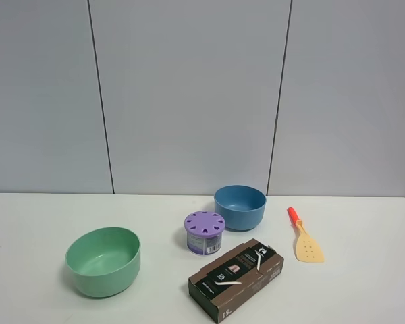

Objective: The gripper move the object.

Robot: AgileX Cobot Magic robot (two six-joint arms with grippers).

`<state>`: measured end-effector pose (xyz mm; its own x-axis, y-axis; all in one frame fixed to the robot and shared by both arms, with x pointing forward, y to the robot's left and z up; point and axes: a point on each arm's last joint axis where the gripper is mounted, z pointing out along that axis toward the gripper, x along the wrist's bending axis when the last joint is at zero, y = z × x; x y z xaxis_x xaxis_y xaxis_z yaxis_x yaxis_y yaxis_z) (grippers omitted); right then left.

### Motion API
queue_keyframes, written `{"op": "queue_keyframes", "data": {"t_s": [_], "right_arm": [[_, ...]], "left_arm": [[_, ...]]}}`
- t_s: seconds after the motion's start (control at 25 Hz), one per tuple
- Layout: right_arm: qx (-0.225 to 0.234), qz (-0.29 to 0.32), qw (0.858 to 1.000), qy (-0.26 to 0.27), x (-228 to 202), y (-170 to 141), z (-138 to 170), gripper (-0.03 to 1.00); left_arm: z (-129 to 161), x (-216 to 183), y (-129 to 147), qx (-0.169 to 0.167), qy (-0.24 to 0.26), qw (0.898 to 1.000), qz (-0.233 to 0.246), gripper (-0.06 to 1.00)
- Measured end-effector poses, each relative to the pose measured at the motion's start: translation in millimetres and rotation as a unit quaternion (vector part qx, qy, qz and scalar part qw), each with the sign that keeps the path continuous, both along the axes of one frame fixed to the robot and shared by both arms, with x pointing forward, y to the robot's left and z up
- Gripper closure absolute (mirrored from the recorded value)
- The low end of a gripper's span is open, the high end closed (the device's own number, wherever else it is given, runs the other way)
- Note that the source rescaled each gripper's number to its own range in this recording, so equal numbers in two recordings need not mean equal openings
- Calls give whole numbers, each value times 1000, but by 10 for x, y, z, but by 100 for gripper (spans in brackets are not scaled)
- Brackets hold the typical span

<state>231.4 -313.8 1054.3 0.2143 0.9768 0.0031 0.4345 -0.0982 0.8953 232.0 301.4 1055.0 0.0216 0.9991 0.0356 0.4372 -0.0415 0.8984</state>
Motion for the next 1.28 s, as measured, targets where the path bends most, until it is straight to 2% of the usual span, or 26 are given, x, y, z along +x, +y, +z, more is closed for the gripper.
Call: {"op": "queue_keyframes", "data": {"t_s": [0.48, 0.72, 1.28], "right_arm": [[-13, 42, 999, 7, 6, 56, -7, 13], [-26, 92, 995, 11, 10, 128, -10, 13], [-26, 95, 995, 11, 10, 132, -10, 13]], "left_arm": [[0, 0, 0, 0, 0, 1000, 0, -6], [0, 0, 0, 0, 0, 1000, 0, -6], [0, 0, 0, 0, 0, 1000, 0, -6]]}}
